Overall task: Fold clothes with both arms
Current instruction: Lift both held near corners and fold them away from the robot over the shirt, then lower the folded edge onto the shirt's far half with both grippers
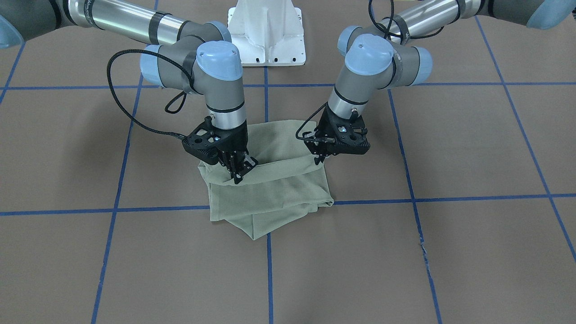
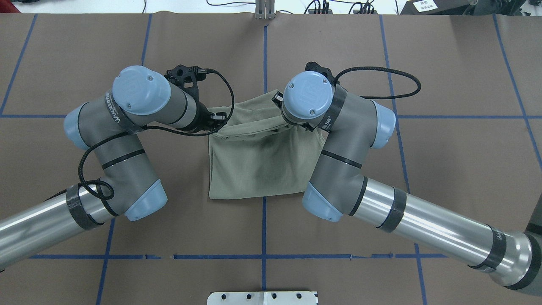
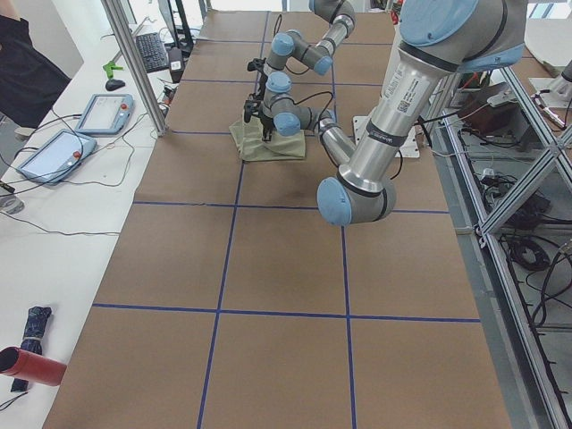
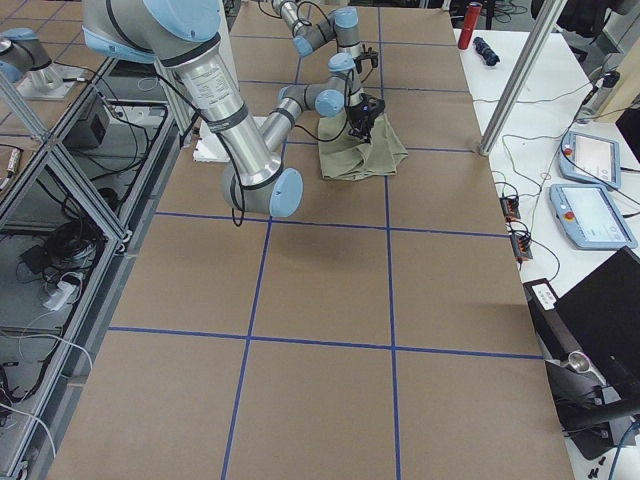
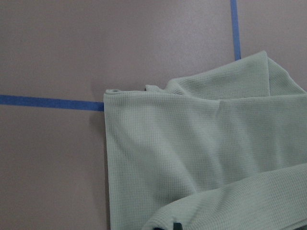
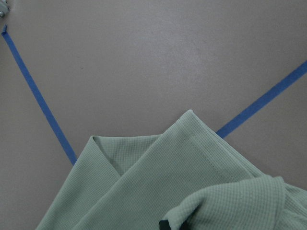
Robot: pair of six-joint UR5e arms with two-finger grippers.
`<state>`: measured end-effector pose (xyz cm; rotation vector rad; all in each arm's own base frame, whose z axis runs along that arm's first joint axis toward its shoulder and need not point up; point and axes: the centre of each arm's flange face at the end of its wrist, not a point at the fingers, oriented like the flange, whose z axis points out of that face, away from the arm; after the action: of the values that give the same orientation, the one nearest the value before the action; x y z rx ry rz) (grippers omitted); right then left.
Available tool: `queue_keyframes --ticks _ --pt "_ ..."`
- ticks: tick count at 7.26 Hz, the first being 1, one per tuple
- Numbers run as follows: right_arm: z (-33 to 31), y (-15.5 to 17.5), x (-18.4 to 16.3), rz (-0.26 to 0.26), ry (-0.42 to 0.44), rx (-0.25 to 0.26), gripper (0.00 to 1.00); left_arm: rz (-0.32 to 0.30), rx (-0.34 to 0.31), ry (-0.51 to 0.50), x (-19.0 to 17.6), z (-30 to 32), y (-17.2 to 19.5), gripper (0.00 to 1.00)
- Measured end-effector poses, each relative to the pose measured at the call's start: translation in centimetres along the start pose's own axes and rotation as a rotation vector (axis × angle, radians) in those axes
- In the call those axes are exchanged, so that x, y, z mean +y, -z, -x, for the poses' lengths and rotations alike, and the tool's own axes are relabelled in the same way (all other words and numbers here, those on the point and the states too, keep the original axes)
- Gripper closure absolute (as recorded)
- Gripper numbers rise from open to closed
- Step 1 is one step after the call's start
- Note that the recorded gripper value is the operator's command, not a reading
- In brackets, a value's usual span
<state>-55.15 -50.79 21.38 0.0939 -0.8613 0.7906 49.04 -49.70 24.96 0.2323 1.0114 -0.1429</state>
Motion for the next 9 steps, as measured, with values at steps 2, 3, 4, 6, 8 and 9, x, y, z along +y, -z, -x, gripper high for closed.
queue_keyframes --ticks 2,3,4,6,8,9 --pt "0.5 -1.0 -0.3 -0.005 0.002 0.014 0.86 -0.008 -0.010 -0.004 -1.1 -0.1 -0.8 0.77" --pt "0.6 -1.3 -0.3 -0.005 0.004 0.017 0.01 -0.009 -0.009 -0.005 -1.4 -0.6 -1.0 0.01" --pt "0.6 -2.1 -0.2 -0.007 0.029 0.020 0.00 -0.008 -0.009 -0.007 -1.5 -0.8 -1.1 0.00" --pt "0.5 -3.1 -0.1 -0.001 0.126 0.021 0.00 -0.007 -0.008 -0.013 -1.5 -0.9 -1.1 0.00" --pt "1.1 -0.5 0.7 0.070 0.222 -0.020 0.00 -0.014 -0.009 -0.076 -2.4 -0.3 -0.4 0.00" --pt "1.1 1.1 1.4 0.111 0.265 -0.045 0.00 -0.016 -0.009 -0.105 -3.3 0.3 0.1 0.00"
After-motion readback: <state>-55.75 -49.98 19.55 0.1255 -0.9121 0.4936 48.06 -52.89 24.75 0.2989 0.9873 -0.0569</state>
